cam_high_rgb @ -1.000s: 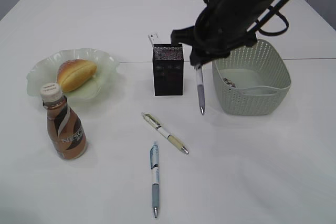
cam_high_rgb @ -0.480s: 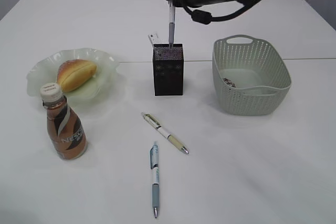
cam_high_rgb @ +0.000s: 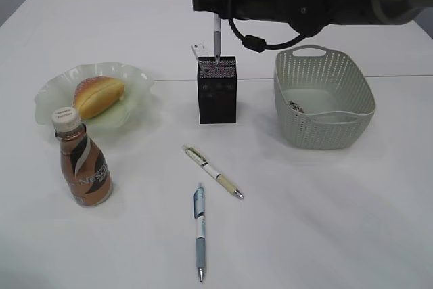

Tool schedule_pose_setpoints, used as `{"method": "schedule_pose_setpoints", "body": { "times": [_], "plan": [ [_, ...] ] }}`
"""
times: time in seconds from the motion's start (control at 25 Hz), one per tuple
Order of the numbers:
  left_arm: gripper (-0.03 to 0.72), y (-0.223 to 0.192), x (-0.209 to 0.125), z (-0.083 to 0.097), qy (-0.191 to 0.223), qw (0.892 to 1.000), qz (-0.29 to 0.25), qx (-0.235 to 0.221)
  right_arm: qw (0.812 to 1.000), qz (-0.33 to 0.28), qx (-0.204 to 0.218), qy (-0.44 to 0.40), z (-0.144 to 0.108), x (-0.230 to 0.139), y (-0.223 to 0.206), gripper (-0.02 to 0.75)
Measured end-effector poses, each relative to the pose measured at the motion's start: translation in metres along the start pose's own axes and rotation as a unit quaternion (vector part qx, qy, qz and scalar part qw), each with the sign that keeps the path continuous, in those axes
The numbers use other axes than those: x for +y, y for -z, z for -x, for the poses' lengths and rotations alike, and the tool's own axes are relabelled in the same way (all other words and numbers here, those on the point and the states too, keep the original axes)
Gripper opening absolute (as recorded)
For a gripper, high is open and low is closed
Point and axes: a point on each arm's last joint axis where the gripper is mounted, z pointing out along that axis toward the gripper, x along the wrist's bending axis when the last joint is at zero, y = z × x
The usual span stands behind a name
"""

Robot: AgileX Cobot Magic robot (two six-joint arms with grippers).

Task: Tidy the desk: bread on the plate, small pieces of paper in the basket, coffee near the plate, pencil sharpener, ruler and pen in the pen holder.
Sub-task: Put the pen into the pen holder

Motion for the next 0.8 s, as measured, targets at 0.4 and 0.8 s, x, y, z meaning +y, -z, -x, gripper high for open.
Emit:
{"method": "schedule_pose_setpoints", "body": {
  "times": [0.4,0.8],
  "plan": [
    [0.433,0.0,0.0,0.0,0.0,1.0,0.0,0.0,1.0,0.016,0.004,0.013,0.015,-0.032,-0.025,0.111],
    [0.433,0.0,0.0,0.0,-0.001,1.0,0.0,0.001,0.999,0.001,0.014,0.037,0.015,-0.056,-0.038,0.153]
  ]
}}
